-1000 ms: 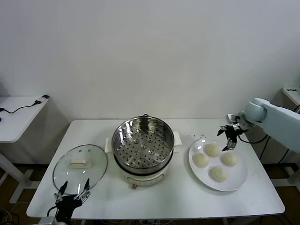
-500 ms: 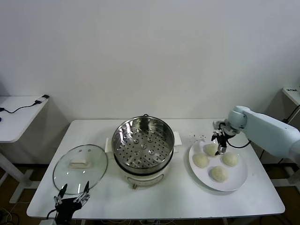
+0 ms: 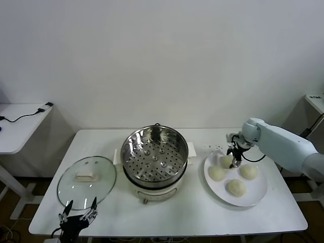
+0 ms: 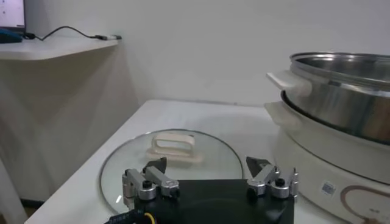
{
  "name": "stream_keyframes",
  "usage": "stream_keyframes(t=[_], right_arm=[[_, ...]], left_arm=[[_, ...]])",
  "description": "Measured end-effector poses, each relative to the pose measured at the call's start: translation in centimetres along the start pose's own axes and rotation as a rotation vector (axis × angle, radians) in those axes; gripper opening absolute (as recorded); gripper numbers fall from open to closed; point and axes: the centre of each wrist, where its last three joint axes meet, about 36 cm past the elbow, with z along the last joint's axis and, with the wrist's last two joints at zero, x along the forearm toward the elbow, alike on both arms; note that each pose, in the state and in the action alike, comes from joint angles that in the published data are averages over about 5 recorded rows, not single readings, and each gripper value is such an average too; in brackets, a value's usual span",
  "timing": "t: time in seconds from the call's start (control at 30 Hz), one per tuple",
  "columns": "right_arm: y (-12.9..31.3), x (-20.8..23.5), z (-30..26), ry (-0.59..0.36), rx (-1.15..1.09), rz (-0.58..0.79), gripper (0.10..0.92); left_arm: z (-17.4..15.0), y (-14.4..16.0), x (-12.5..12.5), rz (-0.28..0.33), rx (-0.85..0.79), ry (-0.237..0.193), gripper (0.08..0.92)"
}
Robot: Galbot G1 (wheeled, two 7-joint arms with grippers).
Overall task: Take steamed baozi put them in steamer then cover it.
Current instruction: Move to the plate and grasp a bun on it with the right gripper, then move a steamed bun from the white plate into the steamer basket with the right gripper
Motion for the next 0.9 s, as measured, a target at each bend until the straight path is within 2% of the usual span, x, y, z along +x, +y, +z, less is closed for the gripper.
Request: stream_keyframes(t=[0.2,0.4,0.57,0.7,0.9], right_arm=[[-0.7,1.9,-0.4,-0.004,0.029,0.009,0.655],[-3.3,9.0,-4.1,-0.045,0.166,0.053,0.661],[-5.1,18.3,-10.7,-0.130,0.377,0.111,0.662],[-4.2,24.7,-17.9,-0.191,0.620,0.133,0.662],[0.5,28.3,-28.6,-0.215,1.053,0.096,0.662]], left_arm=[[0.0,0.0,0.0,-0.003,-0.001,0.003,0.823],[-0.4,0.0,0.0,-0.002,-0.004,0.000,0.823],[-0.9,-0.1,-0.1,0.003,-0.007,-0.006,0.823],[-1.3,-0.3,-0.1,0.007,-0.009,-0.011,0.823],[-1.7,-0.4,0.1,0.009,-0.011,-0.017,0.823]])
